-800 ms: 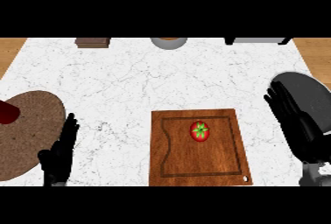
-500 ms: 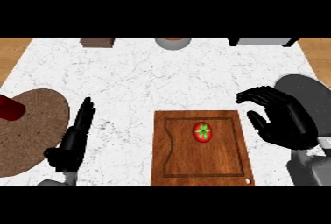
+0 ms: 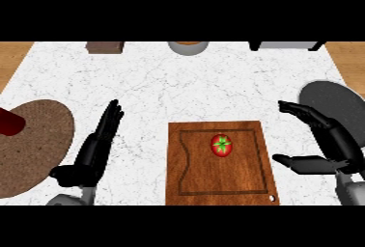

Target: Pick the tomato from the cutting board and place it in the pan

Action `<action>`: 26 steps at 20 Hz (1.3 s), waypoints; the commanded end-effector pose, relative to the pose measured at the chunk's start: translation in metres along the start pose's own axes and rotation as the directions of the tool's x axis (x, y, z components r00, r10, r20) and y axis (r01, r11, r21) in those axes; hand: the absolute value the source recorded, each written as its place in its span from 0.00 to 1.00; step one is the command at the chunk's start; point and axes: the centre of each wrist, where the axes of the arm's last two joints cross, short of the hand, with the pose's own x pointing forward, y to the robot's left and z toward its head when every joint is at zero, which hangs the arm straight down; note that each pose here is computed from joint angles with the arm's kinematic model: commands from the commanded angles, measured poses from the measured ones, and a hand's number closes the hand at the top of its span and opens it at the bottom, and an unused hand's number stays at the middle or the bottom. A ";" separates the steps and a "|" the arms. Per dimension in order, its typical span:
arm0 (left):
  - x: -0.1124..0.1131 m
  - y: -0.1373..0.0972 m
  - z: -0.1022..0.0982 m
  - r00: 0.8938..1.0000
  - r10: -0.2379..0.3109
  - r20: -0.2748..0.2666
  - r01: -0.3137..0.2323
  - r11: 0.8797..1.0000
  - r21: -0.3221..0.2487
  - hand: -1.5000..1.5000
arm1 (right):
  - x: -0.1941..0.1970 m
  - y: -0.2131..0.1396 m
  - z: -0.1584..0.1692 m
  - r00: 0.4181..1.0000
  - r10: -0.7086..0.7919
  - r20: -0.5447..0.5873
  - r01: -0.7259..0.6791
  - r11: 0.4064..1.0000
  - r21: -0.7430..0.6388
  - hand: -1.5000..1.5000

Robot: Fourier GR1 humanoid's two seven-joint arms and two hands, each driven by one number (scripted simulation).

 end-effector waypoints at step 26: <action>0.012 -0.007 -0.015 1.000 0.018 -0.006 -0.018 1.000 -0.008 0.50 | 0.038 0.115 -0.074 0.670 0.742 -0.035 -0.541 0.520 0.661 0.00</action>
